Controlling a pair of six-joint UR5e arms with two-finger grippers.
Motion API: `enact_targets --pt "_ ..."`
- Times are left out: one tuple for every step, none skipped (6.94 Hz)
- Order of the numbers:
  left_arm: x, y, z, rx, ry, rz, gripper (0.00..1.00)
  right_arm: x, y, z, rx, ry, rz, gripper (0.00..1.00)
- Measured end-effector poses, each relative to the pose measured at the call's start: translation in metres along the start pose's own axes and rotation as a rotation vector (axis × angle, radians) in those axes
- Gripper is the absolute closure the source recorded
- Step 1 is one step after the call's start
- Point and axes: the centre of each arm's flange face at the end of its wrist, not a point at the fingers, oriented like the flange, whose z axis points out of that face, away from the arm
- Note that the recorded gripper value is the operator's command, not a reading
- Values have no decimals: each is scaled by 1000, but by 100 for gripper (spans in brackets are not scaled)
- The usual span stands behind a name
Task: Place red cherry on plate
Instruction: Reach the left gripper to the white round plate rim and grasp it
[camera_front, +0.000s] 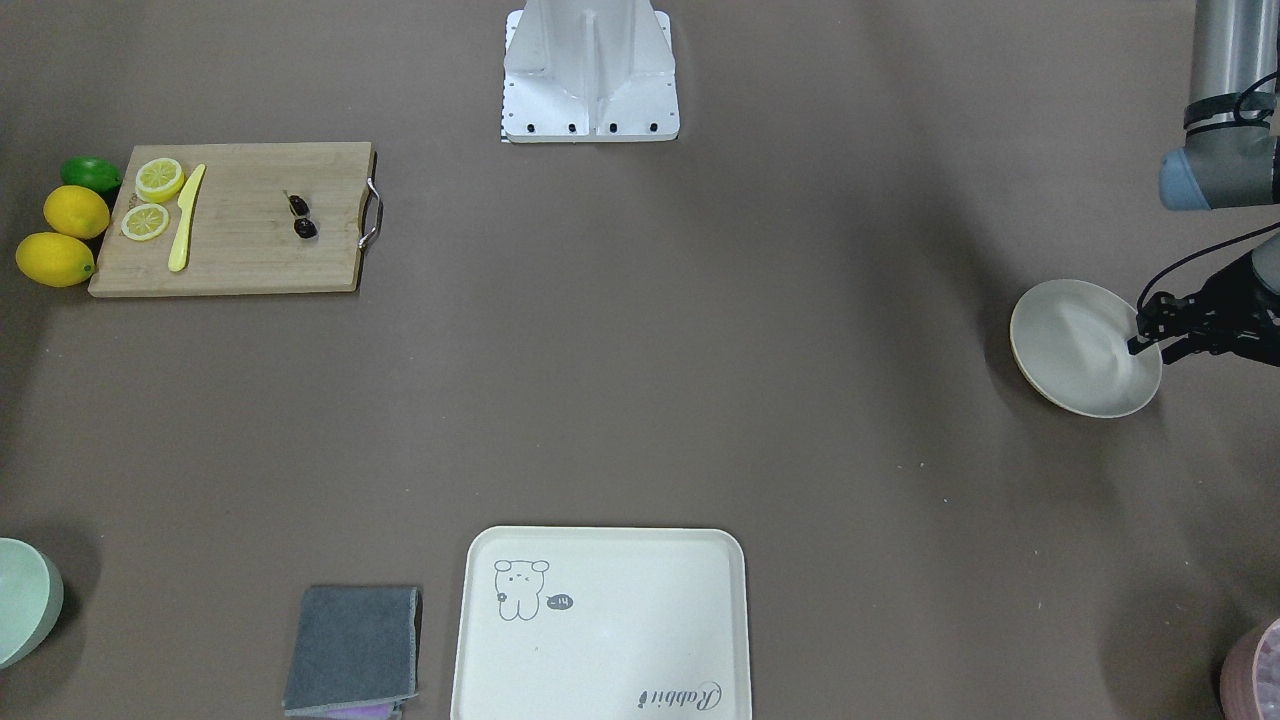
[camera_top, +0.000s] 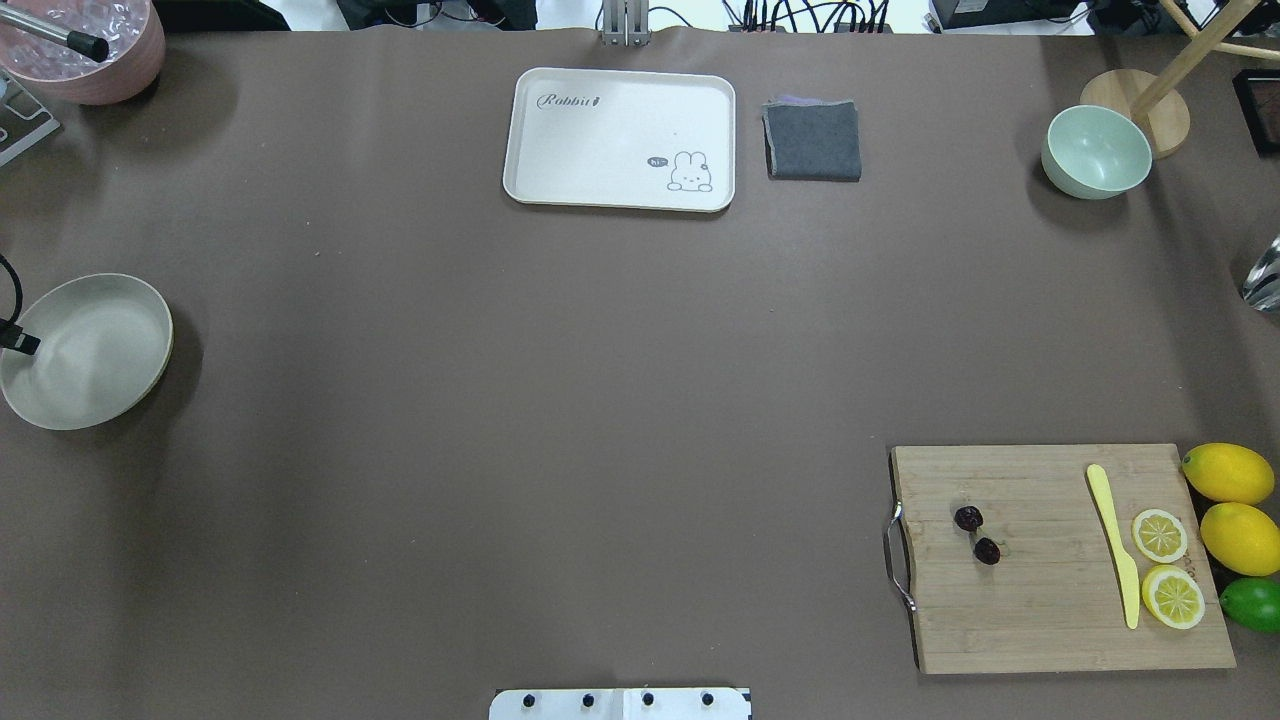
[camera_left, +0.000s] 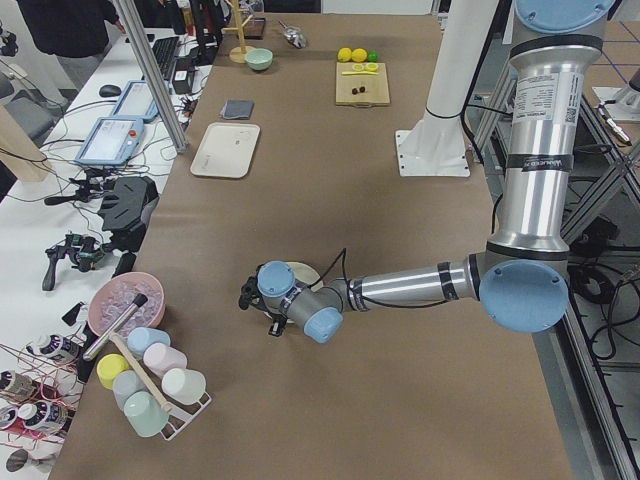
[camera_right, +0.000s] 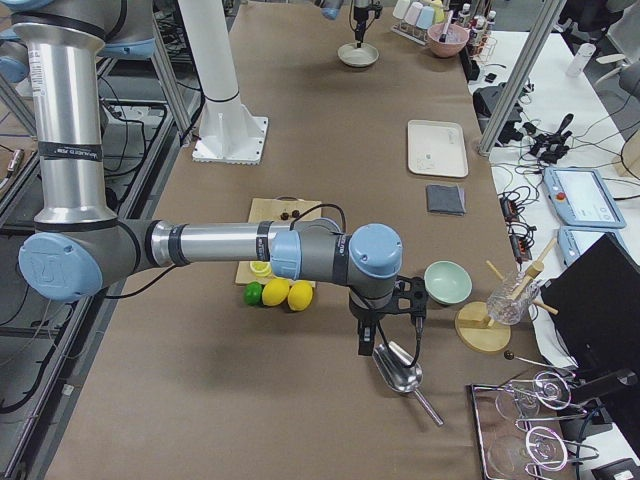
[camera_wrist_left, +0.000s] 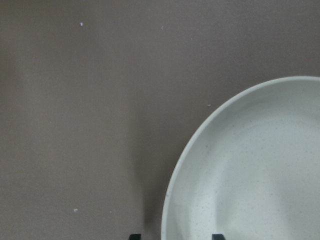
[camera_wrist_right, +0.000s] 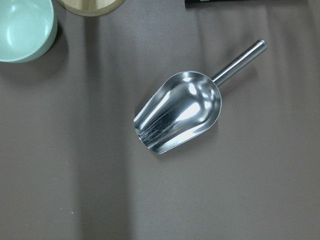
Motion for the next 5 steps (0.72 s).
enact_targets --pt "0 0 0 -1 1 0 100 -1 -1 -1 3 0 3 0" --pt "0 -1 0 -1 0 -1 100 -2 -1 -2 4 0 3 0" --pt "2 -6 -1 3 1 -2 100 -3 -2 -3 5 0 2 0" --pt "1 -16 -9 15 4 -15 100 -4 -3 -4 7 0 1 0" --pt "-2 -35 -28 25 25 -51 100 -5 -3 -4 8 0 0 0"
